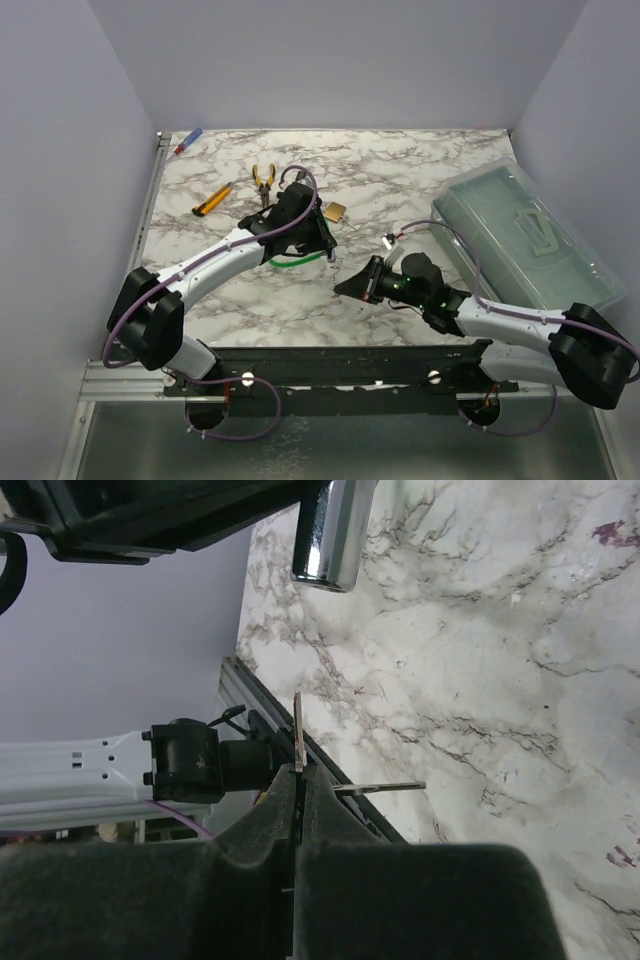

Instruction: Unlock with the key

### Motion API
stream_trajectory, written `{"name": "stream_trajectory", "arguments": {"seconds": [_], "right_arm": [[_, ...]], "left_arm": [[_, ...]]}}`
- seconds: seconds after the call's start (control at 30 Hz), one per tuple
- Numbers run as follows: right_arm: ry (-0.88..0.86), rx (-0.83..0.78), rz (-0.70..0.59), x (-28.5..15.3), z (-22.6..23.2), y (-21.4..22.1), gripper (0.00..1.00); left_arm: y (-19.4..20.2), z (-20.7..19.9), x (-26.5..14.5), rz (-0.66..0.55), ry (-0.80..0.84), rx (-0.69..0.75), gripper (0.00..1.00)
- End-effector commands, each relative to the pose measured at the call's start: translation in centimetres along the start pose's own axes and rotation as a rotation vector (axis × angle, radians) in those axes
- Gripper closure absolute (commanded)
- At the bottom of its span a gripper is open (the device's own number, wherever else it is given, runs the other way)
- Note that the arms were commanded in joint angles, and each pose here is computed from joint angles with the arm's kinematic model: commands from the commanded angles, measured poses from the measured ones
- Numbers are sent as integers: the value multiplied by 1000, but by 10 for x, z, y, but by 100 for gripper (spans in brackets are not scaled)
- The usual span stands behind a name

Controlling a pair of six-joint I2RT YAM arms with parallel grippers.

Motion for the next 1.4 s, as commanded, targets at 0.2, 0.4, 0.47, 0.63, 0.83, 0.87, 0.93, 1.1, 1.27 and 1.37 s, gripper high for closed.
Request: {"name": "stream_trajectory", "arguments": {"seconds": [0.2,0.4,0.47,0.63,0.83,0.87,0.93,1.1,1.27,1.37], "right_arm": [[-136,8,40,4,18,-3,100],[-152,18,35,7,19,-13,100],[-153,19,30,8,18,-16,100],[-153,13,30,10,19,-22,100],[-151,5,35,15,21,-27,100],[-149,5,37,16,21,-27,100],[-151,3,41,17,21,-28,100],[-147,-5,35,17,22,-31,100],[-143,2,32,17,20,-33,100],[-143,3,27,16,19,-35,100]], "left_arm": [[-13,-7,-22,-87,81,-15,100],[-15,-8,-25,-101,97,-27,100],[-16,-10,-26,-103,104,-25,100],[-16,-10,-29,-110,110,-27,100],[-15,-9,-31,-108,114,-28,100],[-14,-9,-31,-109,115,-28,100],[-15,-9,-31,-109,116,-29,100],[-15,-10,-31,-110,118,-30,100],[-16,-10,-31,-111,119,-33,100],[-15,-9,-31,-110,118,-37,100]]}}
Point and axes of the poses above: each gripper's point midway between its finger pads, its own x axis out along the fingers, its own z axis along the line the jaws close on, y = z × x, the point moved 7 cm from there along -x, back along the fingers, and after that the axes turned 13 degrees about x, right-handed, at the moved point
